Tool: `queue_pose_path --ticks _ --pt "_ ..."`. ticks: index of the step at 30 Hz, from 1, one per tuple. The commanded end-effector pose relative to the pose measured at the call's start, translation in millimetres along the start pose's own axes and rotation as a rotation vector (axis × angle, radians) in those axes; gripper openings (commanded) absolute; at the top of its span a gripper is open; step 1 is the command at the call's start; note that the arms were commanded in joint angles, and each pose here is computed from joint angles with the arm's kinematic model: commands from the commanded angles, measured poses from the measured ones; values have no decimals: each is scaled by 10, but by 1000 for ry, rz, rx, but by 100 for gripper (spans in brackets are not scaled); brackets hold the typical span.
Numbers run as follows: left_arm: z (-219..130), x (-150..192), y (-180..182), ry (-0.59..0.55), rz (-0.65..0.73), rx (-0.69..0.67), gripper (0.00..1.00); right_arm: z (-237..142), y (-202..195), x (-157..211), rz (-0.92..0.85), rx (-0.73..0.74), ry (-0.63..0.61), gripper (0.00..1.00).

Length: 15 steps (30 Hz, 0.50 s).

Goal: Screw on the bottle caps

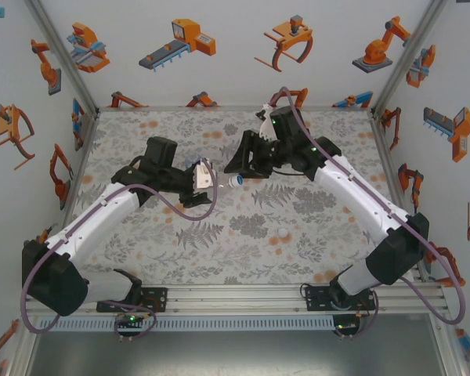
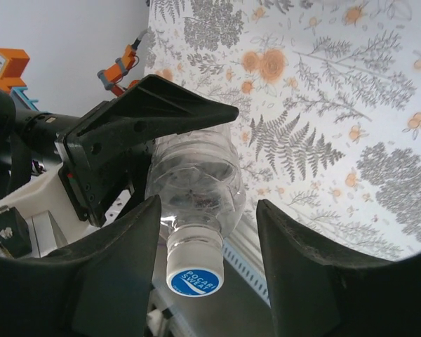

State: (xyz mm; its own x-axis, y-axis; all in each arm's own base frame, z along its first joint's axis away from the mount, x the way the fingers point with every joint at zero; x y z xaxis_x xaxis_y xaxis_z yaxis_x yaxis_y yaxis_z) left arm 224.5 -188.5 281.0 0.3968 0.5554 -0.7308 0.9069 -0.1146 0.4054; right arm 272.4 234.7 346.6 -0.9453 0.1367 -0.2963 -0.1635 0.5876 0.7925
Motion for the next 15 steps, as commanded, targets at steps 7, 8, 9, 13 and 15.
queue_pose_path --ticks 7,8,9,13,15 --pt "-62 -95 -15 -62 22 1 0 -481 395 -53 -421 -19 -147 57" --pt "-61 -100 -16 -63 24 2 0 -516 423 -51 -477 -24 -157 57" --pt "-63 -97 -17 -62 24 2 0 -552 455 -46 -536 -32 -166 56" --pt "-74 -106 -38 -68 31 13 0 -657 537 65 -833 -128 -154 55" --pt "-84 -112 -50 -73 33 18 0 -715 544 227 -1062 -237 -123 54"
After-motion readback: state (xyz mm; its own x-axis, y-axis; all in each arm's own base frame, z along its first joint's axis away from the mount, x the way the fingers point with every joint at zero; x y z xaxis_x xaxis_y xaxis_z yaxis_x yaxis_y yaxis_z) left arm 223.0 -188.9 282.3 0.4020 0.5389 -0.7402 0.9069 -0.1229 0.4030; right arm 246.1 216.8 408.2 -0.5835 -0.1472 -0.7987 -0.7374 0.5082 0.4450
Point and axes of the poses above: each hand's point on the last joint's axis, 136 mm out from that joint toward the fingers, its own z axis out along the fingers, its own y axis along the line the jaws close on, x = y × z, the point moved 10 cm from there along -z, back along the fingers, and after that the axes turned 8 degrees about z, right-handed, at the moved point
